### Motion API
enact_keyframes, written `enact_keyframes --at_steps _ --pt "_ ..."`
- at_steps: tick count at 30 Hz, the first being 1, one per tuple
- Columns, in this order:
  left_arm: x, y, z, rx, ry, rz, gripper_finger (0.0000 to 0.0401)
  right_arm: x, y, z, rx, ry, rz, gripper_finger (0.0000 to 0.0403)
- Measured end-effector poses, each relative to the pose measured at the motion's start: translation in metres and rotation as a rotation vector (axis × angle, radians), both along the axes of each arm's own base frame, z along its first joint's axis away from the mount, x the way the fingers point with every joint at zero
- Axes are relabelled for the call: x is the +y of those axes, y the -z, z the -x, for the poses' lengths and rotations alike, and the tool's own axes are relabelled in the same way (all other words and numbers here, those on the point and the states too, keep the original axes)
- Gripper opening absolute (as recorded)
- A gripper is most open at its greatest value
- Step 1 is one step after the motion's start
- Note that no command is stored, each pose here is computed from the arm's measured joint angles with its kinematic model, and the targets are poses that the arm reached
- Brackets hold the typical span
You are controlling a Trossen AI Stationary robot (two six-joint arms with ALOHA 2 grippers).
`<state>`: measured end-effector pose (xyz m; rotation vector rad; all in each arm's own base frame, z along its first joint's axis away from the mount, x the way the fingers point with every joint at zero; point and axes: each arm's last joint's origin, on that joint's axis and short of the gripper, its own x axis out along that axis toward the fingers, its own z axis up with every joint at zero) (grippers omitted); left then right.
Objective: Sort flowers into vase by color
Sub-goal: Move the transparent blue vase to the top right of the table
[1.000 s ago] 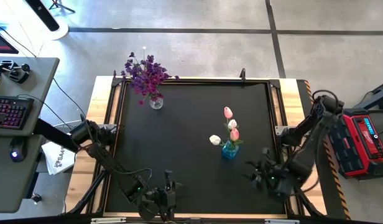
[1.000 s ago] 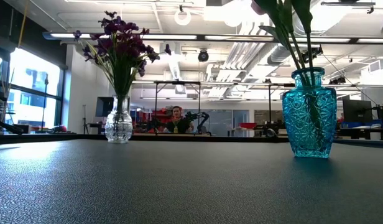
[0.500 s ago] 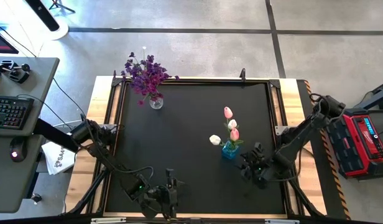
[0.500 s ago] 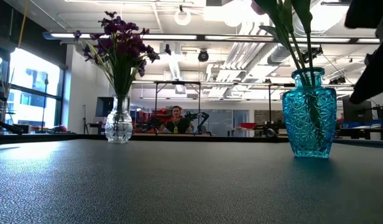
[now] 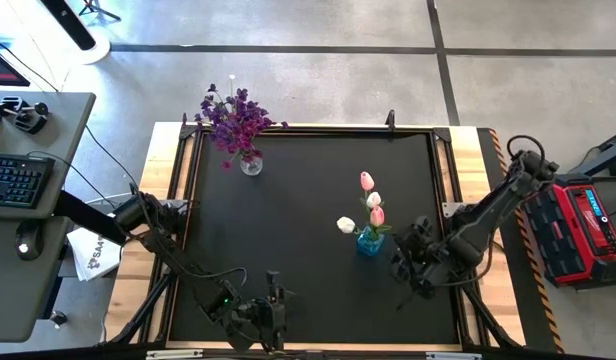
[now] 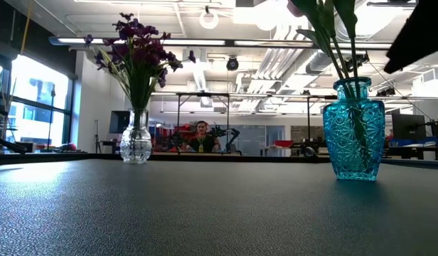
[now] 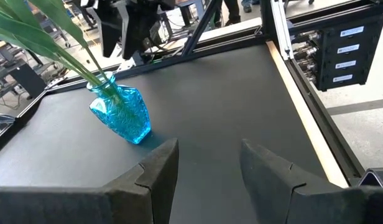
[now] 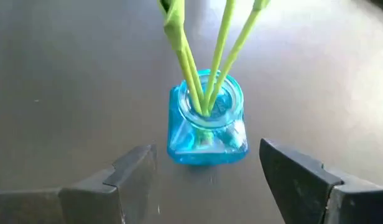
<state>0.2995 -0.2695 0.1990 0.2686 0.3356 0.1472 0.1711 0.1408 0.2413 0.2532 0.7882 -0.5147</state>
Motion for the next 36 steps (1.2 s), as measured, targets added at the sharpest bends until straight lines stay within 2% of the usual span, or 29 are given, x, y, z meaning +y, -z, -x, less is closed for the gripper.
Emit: enact_keyframes --at_steps 6,10,15,19,24,36 --pt "0.002 0.0 -0.001 0.0 -0.005 0.0 0.0156 -0.004 0.018 -0.002 -0.006 -0.041 0.062 0.0273" --pt "0.005 0.0 -0.005 0.004 -0.007 0.021 0.0156 -0.006 0.021 -0.005 -0.009 -0.054 0.07 0.0303" --pt "0.007 0.001 -0.009 0.036 0.056 0.065 0.0156 -0.006 0.025 -0.014 -0.017 -0.131 0.109 0.0347" --pt "0.008 0.001 -0.01 0.04 0.062 0.088 0.0156 -0.012 0.029 -0.017 -0.031 -0.085 0.135 0.0358" --pt "0.008 0.001 -0.01 0.04 0.062 0.088 0.0156 -0.013 0.034 -0.022 -0.014 -0.072 0.126 0.0346" --pt "0.008 0.001 -0.01 0.04 0.063 0.088 0.0156 -0.011 0.043 -0.029 0.004 -0.064 0.147 0.0267"
